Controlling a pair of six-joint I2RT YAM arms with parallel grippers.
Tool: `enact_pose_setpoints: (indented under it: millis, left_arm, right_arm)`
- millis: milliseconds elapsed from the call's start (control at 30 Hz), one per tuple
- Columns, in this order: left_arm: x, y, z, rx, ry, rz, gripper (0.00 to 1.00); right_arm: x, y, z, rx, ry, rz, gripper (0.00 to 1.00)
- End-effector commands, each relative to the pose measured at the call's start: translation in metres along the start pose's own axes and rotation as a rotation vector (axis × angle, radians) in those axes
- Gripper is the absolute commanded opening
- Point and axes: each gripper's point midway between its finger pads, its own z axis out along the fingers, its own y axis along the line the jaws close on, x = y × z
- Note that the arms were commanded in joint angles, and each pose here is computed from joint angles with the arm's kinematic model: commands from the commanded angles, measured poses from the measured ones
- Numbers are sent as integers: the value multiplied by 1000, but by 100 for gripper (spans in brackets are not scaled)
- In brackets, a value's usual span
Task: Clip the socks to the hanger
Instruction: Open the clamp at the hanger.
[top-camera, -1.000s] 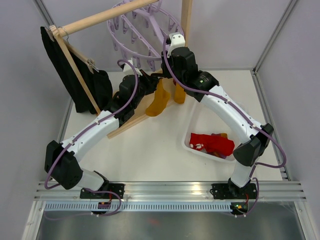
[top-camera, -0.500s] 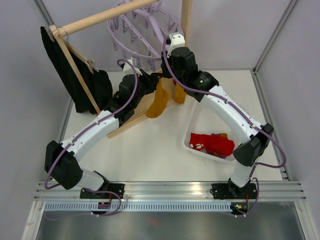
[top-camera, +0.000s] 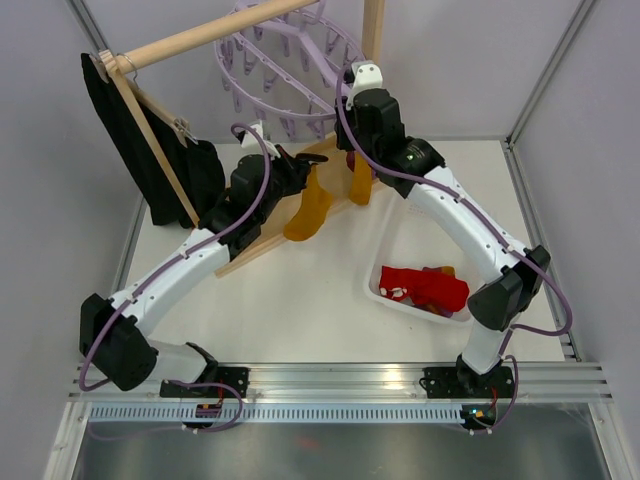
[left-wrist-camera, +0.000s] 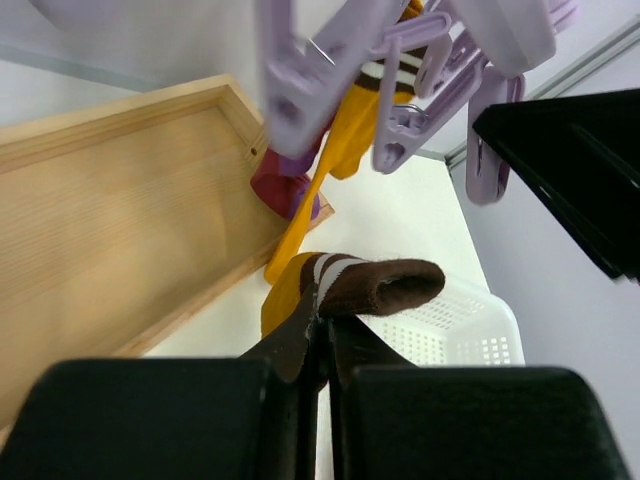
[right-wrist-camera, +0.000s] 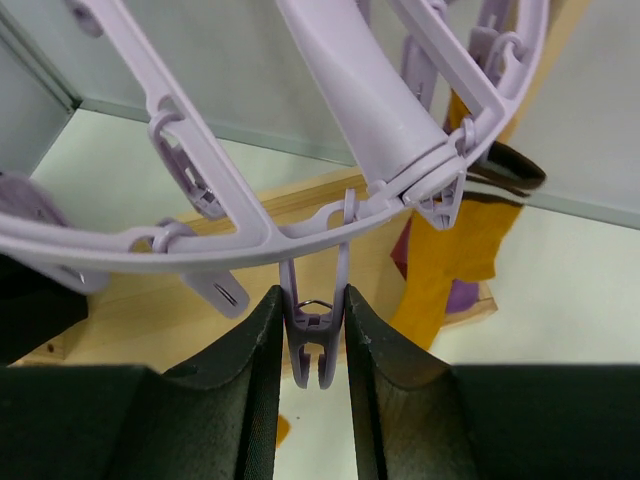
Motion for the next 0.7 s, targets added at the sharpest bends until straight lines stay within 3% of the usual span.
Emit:
enact_pose_setpoints:
  millis: [0, 167, 333, 667]
  left_arm:
    - [-10, -4, -19, 27, -1, 83, 2]
    - [-8, -1, -23, 16, 32, 154, 2]
    - [-10, 1, -22, 3, 55, 216, 2]
    - [-14, -3, -22, 15, 64, 267, 2]
  right_arm:
    - [-47, -13, -14, 18, -144, 51, 13]
    - [-56, -13, -22, 6, -170, 60, 40]
    - [-60, -16, -31, 9, -191, 67, 57]
    - [-54, -16, -32, 6, -172, 69, 59]
